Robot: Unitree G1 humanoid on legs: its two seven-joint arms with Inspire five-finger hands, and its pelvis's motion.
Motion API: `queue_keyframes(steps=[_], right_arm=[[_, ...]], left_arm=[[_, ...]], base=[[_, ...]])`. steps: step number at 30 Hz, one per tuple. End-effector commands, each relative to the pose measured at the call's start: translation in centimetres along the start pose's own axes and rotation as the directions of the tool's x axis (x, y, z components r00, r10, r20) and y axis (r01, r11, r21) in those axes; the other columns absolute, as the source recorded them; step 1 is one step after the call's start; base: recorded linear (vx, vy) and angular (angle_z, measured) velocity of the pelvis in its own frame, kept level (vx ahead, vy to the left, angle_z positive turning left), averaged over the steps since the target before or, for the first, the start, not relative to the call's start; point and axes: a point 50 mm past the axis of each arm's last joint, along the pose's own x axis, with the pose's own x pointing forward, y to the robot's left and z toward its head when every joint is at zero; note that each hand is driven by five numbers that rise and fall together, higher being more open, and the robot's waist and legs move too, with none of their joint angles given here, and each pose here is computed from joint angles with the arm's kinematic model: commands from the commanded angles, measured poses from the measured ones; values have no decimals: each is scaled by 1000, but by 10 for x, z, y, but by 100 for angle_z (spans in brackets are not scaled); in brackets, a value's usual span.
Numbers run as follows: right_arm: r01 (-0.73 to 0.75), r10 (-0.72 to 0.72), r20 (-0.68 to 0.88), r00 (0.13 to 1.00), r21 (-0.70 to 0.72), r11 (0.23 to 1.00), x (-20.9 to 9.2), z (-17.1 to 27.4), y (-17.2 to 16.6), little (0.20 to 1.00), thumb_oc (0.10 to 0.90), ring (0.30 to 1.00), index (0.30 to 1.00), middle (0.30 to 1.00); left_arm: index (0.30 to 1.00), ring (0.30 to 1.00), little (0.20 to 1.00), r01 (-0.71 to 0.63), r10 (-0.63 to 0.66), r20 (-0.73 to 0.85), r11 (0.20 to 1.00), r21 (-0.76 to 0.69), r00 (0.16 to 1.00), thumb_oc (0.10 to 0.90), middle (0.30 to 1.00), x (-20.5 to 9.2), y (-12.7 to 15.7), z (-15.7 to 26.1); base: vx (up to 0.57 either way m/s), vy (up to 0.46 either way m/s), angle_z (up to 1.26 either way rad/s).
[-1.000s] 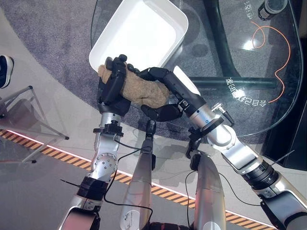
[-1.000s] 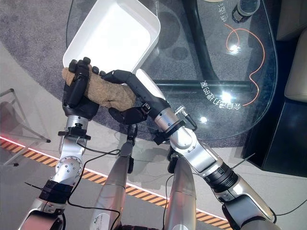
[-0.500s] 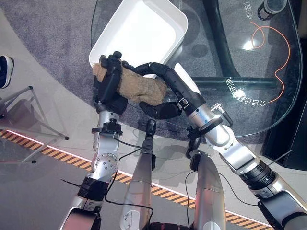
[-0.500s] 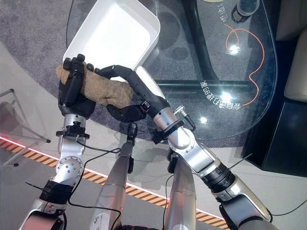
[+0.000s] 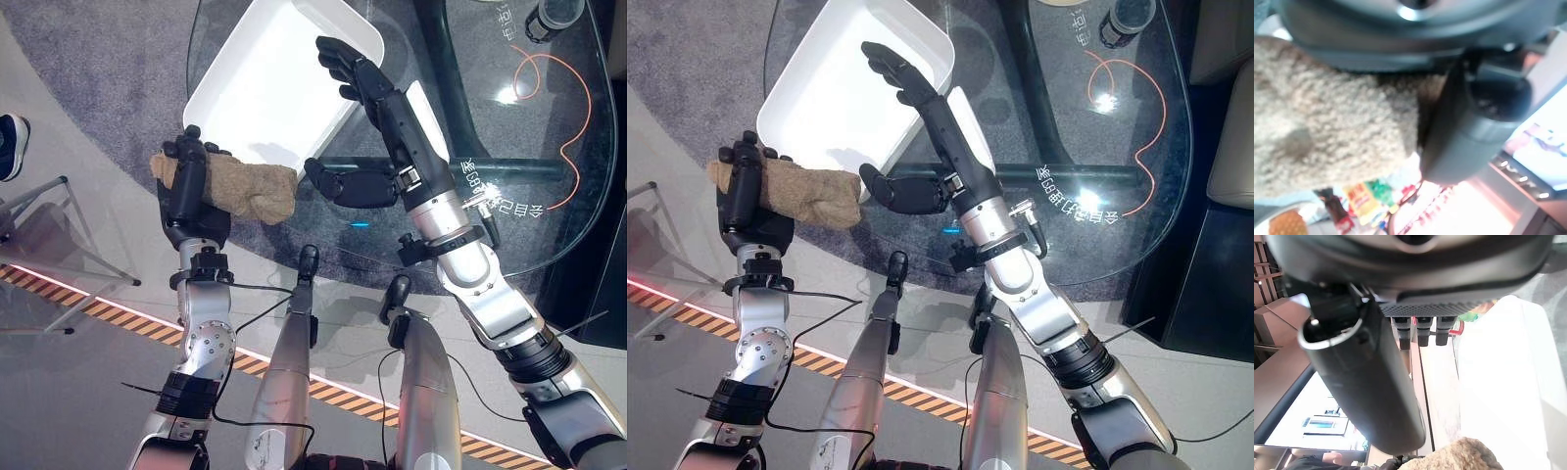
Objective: Wipe the table with a cloth and put it in the basket.
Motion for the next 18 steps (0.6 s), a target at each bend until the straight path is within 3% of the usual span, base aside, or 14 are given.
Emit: queue_keyframes(steps=[1, 6, 10, 18], right_arm=[[126, -134, 395, 909, 46, 991, 13, 70, -15, 900, 800, 900, 900, 900], [231, -229, 379, 896, 42, 972, 9, 63, -28, 900, 800, 900, 900, 900], [399, -384, 341, 858, 28, 916, -3, 49, -51, 900, 800, 900, 900, 900], [571, -538, 299, 788, -28, 821, -22, 30, -74, 900, 800, 900, 900, 900]], left_arm=[[300, 300, 200, 246, -248, 304, 968, 46, 920, 100, 300, 14, -52, 48], [300, 300, 200, 246, -255, 317, 967, 68, 913, 100, 300, 14, -52, 52], [300, 300, 200, 244, -260, 348, 966, 91, 900, 100, 300, 12, -49, 59], [300, 300, 200, 249, -288, 382, 957, 150, 878, 100, 300, 10, -48, 69]], base=[[0, 0, 0], [0, 0, 0], [0, 0, 0], [1, -1, -3]])
